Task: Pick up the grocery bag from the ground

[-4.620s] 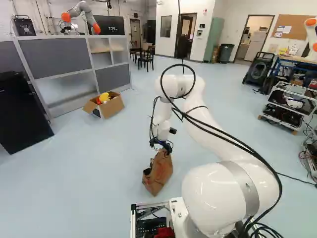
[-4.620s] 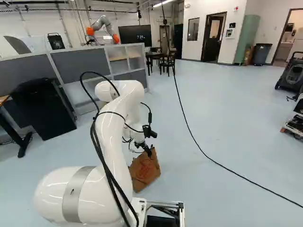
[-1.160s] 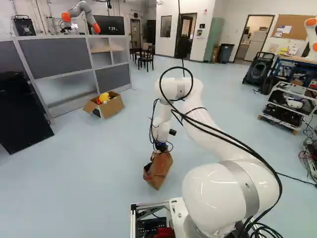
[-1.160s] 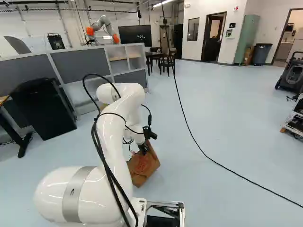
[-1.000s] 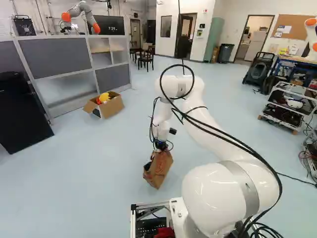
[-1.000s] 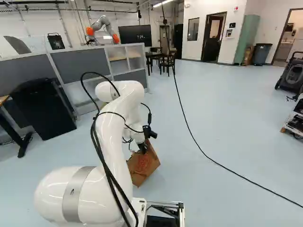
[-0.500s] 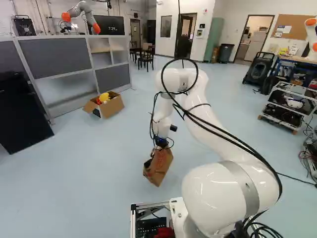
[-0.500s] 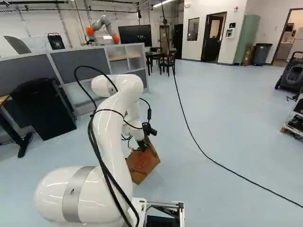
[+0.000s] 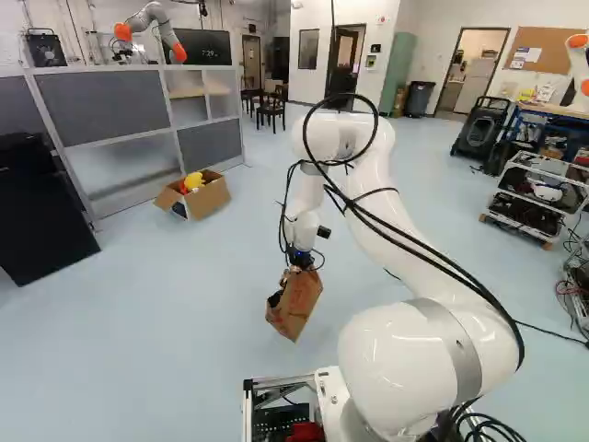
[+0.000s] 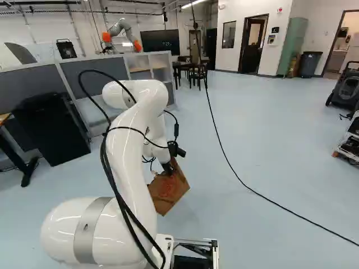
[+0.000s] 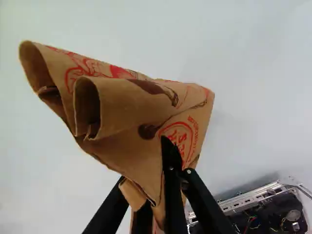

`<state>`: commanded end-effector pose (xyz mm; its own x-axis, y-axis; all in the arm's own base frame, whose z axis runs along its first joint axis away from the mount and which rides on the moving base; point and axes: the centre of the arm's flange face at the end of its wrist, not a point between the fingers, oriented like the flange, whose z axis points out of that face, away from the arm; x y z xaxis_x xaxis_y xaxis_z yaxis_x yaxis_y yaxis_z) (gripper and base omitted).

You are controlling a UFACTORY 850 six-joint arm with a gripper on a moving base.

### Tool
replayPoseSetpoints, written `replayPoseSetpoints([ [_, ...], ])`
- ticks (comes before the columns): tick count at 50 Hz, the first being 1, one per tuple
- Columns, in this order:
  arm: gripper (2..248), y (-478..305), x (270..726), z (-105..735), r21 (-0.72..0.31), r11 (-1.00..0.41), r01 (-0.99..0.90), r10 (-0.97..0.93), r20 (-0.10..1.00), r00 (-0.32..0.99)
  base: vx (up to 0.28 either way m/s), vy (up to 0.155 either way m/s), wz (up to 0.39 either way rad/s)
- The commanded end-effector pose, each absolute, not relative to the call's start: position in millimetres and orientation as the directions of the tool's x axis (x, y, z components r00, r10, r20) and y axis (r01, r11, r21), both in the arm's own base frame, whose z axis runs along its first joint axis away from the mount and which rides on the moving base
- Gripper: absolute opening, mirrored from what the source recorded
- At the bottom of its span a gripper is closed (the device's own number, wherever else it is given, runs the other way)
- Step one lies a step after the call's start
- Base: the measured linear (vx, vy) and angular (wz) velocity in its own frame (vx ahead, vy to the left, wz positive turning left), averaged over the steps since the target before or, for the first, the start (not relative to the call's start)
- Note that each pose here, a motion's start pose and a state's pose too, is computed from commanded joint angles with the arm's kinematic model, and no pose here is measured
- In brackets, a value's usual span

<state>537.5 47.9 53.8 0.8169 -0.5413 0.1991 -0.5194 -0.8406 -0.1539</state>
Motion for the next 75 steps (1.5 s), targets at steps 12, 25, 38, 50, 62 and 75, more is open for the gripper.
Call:
replayPoseSetpoints([
  [12,26,47.7,534.8,71.2,-0.161,-0.840,-0.517,-0.541,0.209,0.814,0.000,0.000,0.000],
  [25,26,47.5,529.6,90.4,-0.168,-0.840,-0.515,-0.541,0.218,0.812,0.000,0.000,0.000],
  [38,26,47.2,522.0,109.7,-0.174,-0.841,-0.513,-0.541,0.225,0.810,0.000,0.000,0.000],
  [50,26,47.0,513.4,127.3,-0.179,-0.841,-0.510,-0.540,0.232,0.809,0.000,0.000,0.000],
  [62,26,46.8,504.2,144.9,-0.185,-0.842,-0.507,-0.539,0.240,0.807,0.000,0.000,0.000],
  [75,26,46.5,493.6,163.7,-0.192,-0.842,-0.504,-0.539,0.249,0.805,0.000,0.000,0.000],
])
